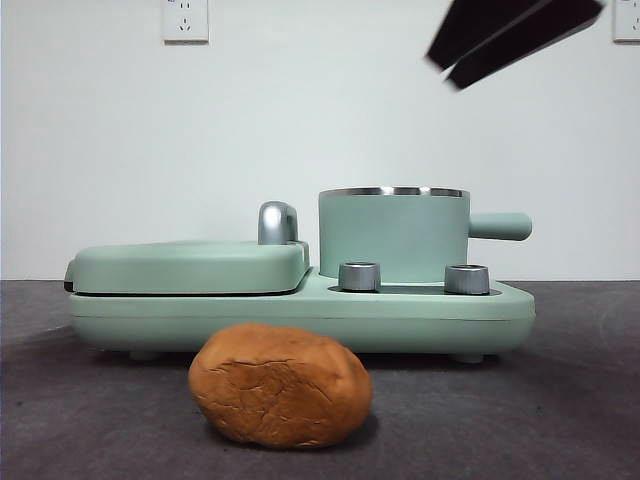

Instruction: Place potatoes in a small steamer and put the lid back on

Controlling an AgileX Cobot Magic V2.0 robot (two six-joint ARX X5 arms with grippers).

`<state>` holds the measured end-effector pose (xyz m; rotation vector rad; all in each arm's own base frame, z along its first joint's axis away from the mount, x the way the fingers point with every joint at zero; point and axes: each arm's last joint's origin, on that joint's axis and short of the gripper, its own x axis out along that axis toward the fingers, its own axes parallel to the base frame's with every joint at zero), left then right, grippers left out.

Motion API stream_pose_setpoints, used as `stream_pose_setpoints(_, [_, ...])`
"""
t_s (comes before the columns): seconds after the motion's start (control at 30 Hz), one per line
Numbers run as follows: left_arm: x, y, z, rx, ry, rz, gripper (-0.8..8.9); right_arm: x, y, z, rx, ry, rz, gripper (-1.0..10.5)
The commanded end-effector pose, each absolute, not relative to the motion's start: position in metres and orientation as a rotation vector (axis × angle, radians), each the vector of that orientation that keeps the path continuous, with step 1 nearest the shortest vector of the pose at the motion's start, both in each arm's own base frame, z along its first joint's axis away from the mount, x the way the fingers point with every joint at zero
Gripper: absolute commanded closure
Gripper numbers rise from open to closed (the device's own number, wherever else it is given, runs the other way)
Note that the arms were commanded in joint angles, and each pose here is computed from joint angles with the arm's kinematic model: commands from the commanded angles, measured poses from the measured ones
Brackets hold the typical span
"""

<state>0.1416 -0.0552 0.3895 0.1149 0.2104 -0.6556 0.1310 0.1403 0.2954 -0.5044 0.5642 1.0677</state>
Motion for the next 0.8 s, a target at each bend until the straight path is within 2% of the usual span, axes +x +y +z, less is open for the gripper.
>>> stream_pose_setpoints(0.03, [0.132, -0.051, 0.388, 0.081, 0.195, -0.637, 7.99, 0.132, 0.16, 0.291, -0.494, 0.604, 1.114, 5.8])
stream_pose_setpoints(0.47, [0.12, -0.045, 0.383, 0.081, 0.207, -0.612, 7.99, 0.162, 0.22, 0.237, -0.506, 0.696, 1.191, 5.8])
stream_pose_setpoints(0.8, [0.12, -0.045, 0.384, 0.087, 0.197, -0.609, 7.99, 0.176, 0.239, 0.196, -0.539, 0.796, 1.214, 5.5])
